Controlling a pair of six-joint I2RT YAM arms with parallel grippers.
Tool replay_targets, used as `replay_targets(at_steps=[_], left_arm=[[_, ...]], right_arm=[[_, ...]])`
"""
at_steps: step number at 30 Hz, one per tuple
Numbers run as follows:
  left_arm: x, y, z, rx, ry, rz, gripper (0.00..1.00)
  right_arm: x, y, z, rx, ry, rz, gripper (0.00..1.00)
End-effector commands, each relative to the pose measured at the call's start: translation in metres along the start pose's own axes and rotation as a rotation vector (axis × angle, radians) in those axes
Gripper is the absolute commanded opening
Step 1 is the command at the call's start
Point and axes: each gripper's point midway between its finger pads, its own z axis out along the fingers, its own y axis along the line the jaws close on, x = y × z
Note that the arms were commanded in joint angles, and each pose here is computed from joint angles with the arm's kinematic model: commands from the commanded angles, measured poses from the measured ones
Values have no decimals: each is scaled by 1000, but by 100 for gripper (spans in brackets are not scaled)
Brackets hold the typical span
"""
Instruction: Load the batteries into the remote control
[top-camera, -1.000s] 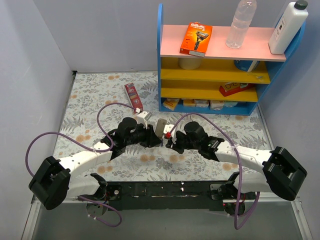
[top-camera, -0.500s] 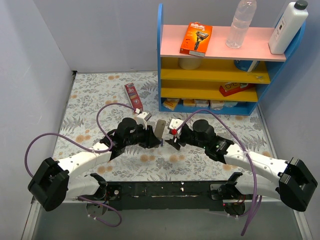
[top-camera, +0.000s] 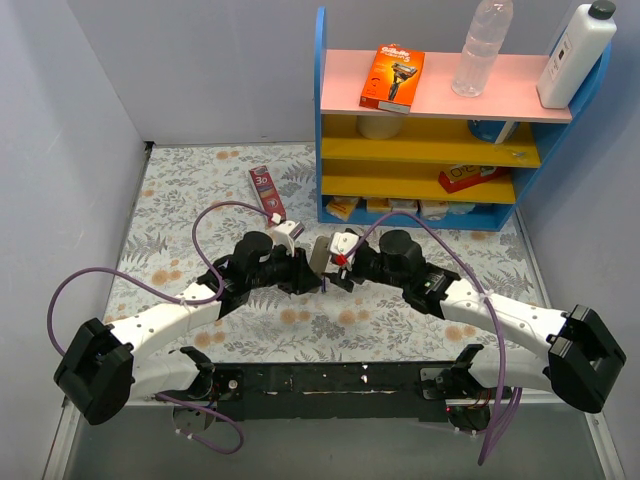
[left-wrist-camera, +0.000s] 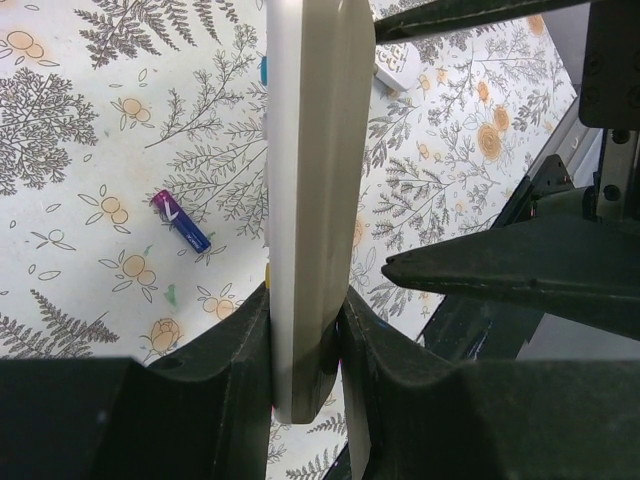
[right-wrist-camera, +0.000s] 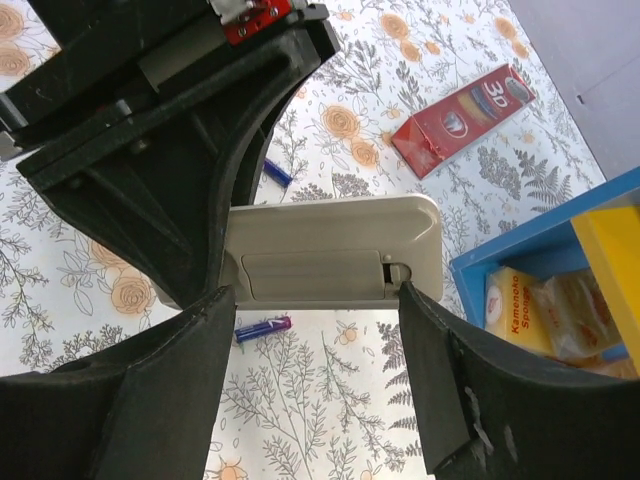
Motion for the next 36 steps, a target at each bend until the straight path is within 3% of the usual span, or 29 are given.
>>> replay_targets(at_steps=[1, 11, 27, 36], left_arm=[[-20, -17, -8, 37, -41, 44, 0], [-21, -19, -10, 34, -41, 51, 0], [-29, -25, -13, 48, -65, 47, 0], [-30, -35, -18, 99, -74, 98, 0]], right_arm=[[-40, -14, 3, 13, -113, -51, 72], [-36, -15, 7, 7, -93, -43, 70], [-19, 1, 13, -60, -61, 5, 59], [-5, -13, 17, 22, -4, 39, 65]])
